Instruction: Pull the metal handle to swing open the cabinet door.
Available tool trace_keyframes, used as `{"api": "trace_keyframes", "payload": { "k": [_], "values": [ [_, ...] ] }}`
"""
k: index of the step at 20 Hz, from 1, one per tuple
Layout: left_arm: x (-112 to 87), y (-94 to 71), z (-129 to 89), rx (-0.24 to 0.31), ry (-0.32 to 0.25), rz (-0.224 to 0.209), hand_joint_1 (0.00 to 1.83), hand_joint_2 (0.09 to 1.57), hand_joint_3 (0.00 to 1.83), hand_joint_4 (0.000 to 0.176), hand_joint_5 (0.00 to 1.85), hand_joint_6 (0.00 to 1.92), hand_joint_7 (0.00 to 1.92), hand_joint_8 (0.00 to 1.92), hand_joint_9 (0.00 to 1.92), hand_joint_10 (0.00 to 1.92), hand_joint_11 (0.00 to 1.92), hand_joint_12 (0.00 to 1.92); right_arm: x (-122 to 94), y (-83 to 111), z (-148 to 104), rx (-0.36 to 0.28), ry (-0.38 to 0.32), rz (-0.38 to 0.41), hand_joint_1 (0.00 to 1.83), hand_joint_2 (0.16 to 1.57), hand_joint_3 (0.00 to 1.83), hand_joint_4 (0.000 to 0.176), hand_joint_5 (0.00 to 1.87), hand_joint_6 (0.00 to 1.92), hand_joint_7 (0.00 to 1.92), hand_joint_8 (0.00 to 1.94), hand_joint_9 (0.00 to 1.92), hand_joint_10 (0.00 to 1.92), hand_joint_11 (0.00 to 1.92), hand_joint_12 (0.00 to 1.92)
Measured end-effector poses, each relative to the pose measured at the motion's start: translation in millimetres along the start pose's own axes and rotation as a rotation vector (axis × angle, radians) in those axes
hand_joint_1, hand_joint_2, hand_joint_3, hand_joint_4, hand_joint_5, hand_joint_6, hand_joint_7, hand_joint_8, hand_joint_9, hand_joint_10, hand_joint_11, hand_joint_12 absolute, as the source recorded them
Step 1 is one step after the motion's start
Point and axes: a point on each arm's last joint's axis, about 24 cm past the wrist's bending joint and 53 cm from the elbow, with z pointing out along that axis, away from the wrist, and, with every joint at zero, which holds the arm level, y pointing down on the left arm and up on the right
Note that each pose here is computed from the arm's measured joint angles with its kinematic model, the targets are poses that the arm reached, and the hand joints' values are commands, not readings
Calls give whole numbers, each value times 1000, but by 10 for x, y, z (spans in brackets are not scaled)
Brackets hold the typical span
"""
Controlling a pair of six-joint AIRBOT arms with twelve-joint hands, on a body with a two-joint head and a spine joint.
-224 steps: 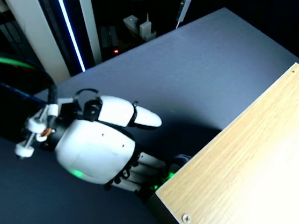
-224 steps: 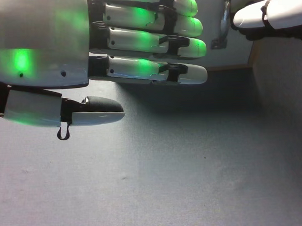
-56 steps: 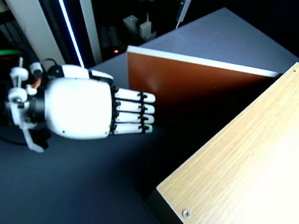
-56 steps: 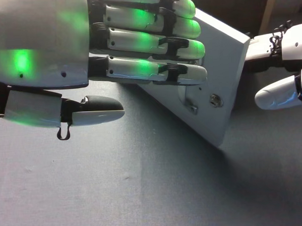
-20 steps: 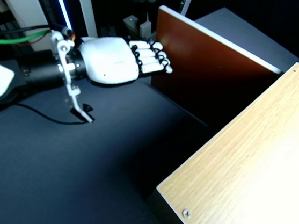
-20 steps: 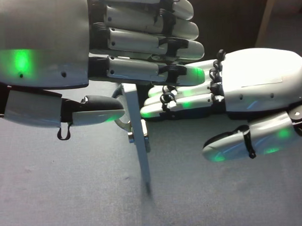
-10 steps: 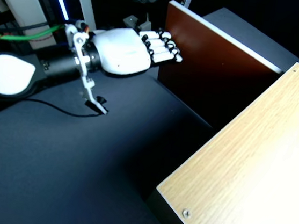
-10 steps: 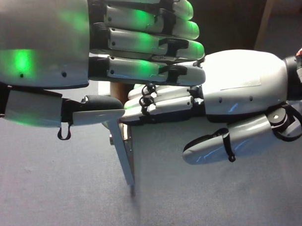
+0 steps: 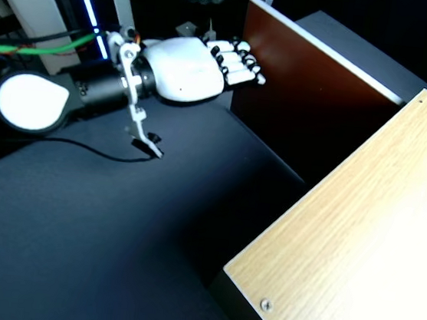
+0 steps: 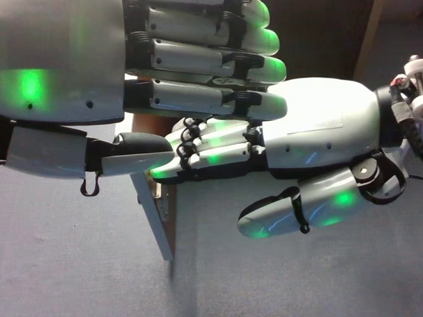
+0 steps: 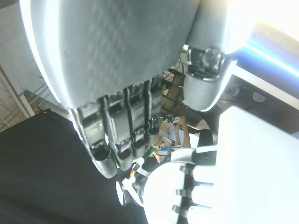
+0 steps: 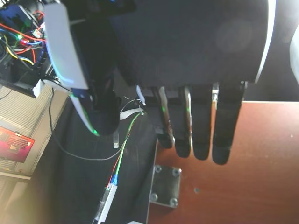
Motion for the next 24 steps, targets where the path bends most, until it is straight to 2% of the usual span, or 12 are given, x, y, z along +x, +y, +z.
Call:
{"api": "trace_keyframes", "payload": {
  "k": [5, 13, 20, 22, 24],
  "values": [
    [0, 0, 0, 0, 0, 0, 0, 1570, 261, 0, 165, 0, 209, 0, 212, 2, 0, 524, 44, 9, 81, -5, 9, 0, 0, 1529, 0, 0, 94, 2, 137, 1, 130, 2, 0, 460],
    [0, 0, 0, 0, 0, 0, 0, 1571, 264, 0, 177, 3, 217, 1, 217, 1, 0, 557, 14, 24, 162, -4, 7, -10, 0, 1531, 1, 0, 84, 3, 128, 3, 110, 0, 0, 397],
    [0, 1, 0, 0, 0, 0, 0, 1571, 263, 0, 169, 2, 211, 0, 213, 0, 0, 554, -83, -334, -24, 87, 18, -73, 0, 1533, 2, 0, 84, 3, 125, 1, 114, 2, 0, 396],
    [-1, -1, 0, 0, 0, 0, 0, 1571, 270, 0, 180, 3, 223, 3, 225, 3, 0, 582, -138, -443, -167, 123, 23, -98, 0, 1535, 2, 0, 85, 2, 128, 3, 117, 3, 0, 399],
    [0, -1, 0, 0, 0, 0, 0, 1571, 271, 0, 183, 4, 224, 3, 225, 2, 0, 586, -273, -617, -331, 181, -3, -82, 0, 1535, 2, 0, 86, 3, 129, 2, 117, 2, 0, 398]
  ]
}}
